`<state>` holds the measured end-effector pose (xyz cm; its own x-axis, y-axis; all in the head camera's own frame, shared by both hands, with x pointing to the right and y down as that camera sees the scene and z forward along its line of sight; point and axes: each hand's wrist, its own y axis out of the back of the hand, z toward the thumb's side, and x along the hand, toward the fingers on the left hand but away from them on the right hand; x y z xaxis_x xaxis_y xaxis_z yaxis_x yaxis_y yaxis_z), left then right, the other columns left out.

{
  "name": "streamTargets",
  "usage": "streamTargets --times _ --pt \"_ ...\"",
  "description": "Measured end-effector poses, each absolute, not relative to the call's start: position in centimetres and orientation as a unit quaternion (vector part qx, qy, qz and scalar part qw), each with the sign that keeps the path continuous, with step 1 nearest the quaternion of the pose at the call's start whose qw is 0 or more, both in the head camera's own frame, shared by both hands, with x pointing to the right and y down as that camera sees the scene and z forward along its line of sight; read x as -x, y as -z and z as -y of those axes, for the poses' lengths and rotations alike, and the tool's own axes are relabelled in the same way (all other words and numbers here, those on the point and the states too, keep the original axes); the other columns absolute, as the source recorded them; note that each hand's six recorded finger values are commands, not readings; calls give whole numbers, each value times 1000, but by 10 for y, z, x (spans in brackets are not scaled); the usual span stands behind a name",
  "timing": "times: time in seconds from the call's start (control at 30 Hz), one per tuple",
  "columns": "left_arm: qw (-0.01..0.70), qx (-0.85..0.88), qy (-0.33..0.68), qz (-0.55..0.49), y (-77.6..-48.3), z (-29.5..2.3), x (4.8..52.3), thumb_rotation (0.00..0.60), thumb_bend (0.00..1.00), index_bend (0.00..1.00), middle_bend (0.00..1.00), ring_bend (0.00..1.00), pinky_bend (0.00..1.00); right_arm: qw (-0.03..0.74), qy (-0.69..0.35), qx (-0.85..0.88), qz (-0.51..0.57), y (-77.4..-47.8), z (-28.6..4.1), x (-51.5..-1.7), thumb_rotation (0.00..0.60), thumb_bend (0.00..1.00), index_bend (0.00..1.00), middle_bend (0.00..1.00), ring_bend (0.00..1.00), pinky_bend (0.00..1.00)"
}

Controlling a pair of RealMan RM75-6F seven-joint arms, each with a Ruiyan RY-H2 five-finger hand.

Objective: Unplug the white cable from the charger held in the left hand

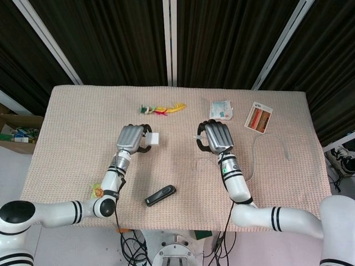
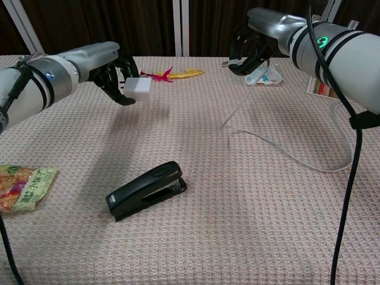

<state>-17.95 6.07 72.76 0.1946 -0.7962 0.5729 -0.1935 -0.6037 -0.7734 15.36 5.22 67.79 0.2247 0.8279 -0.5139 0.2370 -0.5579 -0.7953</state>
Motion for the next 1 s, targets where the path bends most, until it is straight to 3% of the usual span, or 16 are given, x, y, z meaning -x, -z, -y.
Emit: streamTargets --times 0.1,0.2,0.27,0.3,0.4,0.43,0.63,0.87,1.0 --pt "286 708 550 -339 -746 -64 193 600 459 641 576 454 344 280 -511 728 360 -687 -52 -160 600 450 686 404 252 393" --pt "287 706 556 -331 -760 -73 197 600 373 501 473 386 332 268 -521 729 354 -699 -49 -166 600 435 624 385 251 388" --pt "293 707 555 -324 -763 -77 196 600 299 369 361 306 315 264 -530 727 347 -709 -48 -170 600 399 511 359 235 371" --pt "298 707 555 -321 -764 -78 197 600 271 321 312 268 303 262 -534 727 343 -713 -48 -171 600 366 403 330 213 351" --pt "312 703 555 -316 -761 -78 200 600 223 262 248 224 280 252 -548 728 325 -729 -49 -172 600 272 81 219 137 289" --pt "316 702 554 -318 -758 -77 202 600 207 254 242 223 274 250 -550 730 320 -732 -49 -171 600 242 28 192 119 276" --pt "346 689 545 -330 -729 -70 220 600 183 248 242 223 255 260 -539 731 326 -719 -42 -182 600 208 0 166 99 255" --pt "381 648 552 -361 -677 -64 284 600 182 266 281 224 250 301 -511 716 369 -658 -34 -235 600 258 26 210 101 295" --pt "415 611 573 -355 -649 -76 334 600 180 270 281 223 225 340 -509 696 376 -621 -43 -284 600 293 27 199 101 284"
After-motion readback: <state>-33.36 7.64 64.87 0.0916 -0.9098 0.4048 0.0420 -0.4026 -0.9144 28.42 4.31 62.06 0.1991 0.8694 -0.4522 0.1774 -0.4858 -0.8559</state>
